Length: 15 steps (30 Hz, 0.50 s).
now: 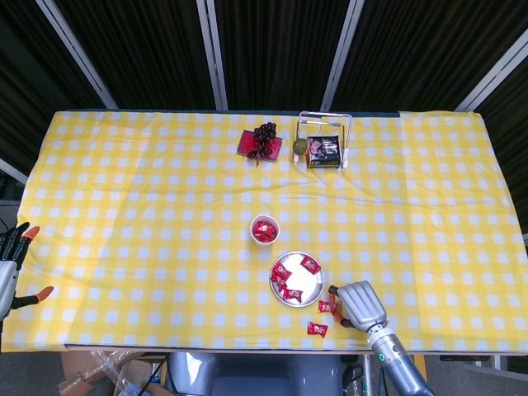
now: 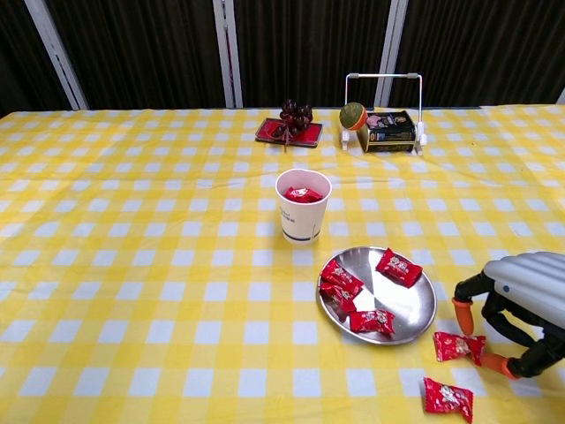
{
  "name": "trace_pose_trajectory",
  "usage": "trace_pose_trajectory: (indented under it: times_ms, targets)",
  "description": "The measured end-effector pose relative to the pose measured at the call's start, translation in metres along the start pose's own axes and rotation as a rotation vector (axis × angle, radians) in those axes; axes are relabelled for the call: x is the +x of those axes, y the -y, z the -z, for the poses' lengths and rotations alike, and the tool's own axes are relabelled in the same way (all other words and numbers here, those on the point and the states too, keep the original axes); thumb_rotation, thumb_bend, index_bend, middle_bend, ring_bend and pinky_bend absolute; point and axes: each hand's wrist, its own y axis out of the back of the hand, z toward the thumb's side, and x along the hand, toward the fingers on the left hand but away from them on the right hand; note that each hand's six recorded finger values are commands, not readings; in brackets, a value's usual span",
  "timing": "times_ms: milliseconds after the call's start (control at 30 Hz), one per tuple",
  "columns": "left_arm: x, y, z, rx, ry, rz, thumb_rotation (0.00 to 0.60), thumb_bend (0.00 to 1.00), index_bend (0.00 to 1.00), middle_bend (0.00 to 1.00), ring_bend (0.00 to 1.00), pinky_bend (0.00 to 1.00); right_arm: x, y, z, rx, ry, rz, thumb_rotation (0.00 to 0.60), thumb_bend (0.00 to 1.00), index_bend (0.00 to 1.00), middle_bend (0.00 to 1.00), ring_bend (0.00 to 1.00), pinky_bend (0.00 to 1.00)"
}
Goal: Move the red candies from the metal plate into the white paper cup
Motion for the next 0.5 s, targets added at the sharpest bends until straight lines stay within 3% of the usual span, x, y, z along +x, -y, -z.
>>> trace_pose_trajectory:
  times_ms: [500]
  targets:
    - [0.0001,0.0002,0.0006,0.000,-0.003,0.002,0.600,0.01,0.00,0.00,0.00,0.00,0.0007,0.0051,-0.0060,-0.026,-0.010,0.001,0.600,0.35,0.51,0.83,0.93,0.95]
